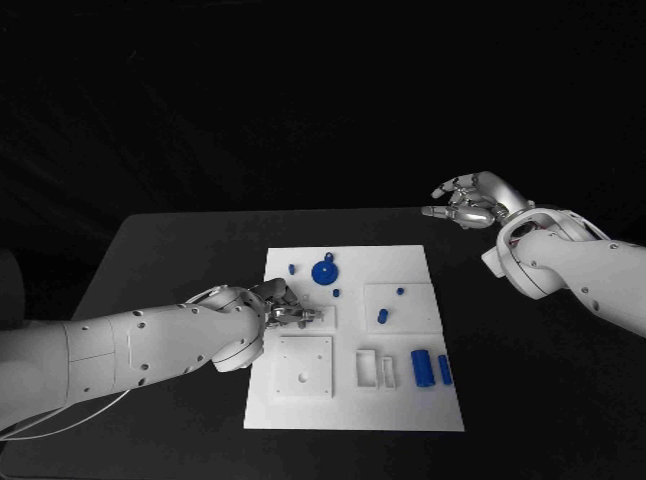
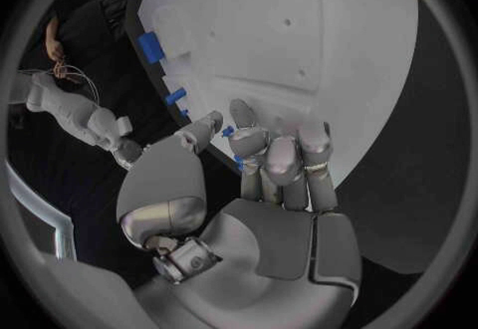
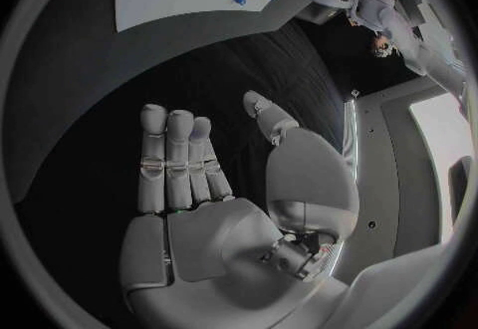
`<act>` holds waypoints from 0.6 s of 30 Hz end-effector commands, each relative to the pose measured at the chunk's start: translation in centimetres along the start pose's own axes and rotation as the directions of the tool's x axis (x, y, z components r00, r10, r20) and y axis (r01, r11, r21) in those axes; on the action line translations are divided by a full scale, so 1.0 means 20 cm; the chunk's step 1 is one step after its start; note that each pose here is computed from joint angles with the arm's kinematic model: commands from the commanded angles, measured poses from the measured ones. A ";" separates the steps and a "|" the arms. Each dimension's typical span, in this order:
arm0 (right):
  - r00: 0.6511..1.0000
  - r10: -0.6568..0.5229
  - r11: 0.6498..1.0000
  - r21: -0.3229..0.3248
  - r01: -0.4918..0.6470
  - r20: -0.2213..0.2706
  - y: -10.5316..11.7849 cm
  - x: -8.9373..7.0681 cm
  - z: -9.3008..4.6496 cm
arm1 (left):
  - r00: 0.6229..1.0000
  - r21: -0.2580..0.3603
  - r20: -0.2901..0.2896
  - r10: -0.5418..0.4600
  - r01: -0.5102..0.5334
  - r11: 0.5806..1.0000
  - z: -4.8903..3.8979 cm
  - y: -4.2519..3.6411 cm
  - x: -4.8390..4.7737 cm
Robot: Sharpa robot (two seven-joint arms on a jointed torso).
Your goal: Assemble the parts on the task board
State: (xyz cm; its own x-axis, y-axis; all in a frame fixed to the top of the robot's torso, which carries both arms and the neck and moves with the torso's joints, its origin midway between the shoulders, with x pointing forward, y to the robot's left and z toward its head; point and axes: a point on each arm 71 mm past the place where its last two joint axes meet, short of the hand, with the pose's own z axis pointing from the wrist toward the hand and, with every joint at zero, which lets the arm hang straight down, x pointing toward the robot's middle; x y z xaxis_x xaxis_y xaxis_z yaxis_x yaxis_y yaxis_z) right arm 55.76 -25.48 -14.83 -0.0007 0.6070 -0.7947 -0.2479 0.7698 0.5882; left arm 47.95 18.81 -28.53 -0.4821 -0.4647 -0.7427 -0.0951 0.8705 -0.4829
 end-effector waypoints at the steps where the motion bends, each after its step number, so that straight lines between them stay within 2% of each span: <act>1: 1.000 0.000 1.000 -0.008 0.000 -0.013 0.00 0.01 0.00 | 1.000 0.012 -0.004 -0.019 0.019 1.000 -0.001 -0.005 0.001; 18: 1.000 0.003 1.000 -0.003 -0.003 -0.012 -0.01 0.01 -0.01 | 0.997 0.014 0.001 -0.082 0.082 0.997 -0.012 0.021 -0.020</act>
State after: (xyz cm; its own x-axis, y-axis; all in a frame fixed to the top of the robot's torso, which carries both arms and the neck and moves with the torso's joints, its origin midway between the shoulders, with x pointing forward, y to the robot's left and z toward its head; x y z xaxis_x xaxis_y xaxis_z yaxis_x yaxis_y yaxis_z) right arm 55.71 -25.63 -15.22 -0.0041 0.6069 -0.7948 -0.2407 0.7708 0.5898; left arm 47.94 19.57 -28.47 -0.4771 -0.5015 -0.7217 -0.1195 0.8506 -0.5120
